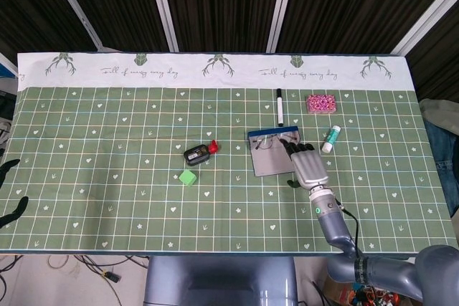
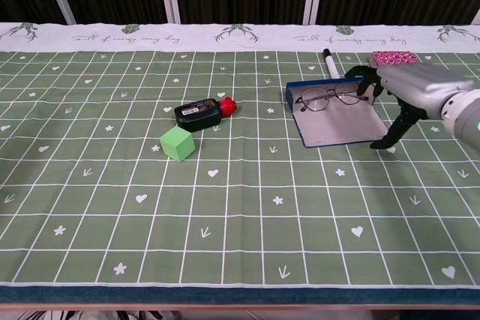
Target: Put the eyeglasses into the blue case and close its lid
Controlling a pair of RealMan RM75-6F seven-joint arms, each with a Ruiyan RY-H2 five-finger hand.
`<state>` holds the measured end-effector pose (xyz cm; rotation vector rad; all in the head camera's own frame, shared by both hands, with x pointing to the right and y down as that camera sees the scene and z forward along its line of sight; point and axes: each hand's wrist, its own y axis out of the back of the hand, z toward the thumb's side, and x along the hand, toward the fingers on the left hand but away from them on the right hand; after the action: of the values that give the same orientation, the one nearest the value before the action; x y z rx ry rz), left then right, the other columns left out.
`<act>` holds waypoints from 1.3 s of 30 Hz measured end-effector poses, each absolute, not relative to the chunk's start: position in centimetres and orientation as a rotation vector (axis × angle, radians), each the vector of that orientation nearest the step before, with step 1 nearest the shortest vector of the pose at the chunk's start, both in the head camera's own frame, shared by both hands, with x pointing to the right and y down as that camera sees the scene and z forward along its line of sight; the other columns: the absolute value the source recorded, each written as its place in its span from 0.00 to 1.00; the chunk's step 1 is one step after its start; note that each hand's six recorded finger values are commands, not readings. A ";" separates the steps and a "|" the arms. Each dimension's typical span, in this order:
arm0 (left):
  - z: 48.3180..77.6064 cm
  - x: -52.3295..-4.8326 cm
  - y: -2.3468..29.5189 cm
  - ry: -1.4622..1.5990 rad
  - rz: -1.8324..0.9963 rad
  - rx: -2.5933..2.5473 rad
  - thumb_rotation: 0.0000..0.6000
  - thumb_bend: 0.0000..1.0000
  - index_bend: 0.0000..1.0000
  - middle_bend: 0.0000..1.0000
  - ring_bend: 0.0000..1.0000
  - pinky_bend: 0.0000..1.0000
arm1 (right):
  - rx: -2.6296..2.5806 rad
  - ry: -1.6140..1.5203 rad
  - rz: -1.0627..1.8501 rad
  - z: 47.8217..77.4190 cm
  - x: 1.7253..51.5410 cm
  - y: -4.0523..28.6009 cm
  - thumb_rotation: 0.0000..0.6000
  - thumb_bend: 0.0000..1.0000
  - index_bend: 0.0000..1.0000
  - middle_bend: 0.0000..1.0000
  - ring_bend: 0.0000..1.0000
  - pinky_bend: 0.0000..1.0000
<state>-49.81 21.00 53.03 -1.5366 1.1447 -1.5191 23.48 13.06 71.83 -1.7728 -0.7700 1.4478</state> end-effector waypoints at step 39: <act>53.0 -49.9 20.9 1.147 -1.520 -1.535 1.00 0.32 0.15 0.00 0.00 0.00 | -1.795 -0.730 1.469 74.5 22.3 13.1 1.00 0.32 0.14 0.24 0.26 0.24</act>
<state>-49.94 20.93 53.03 -1.5350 1.1470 -1.5197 22.27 13.08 74.52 -1.7949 -0.7302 1.4695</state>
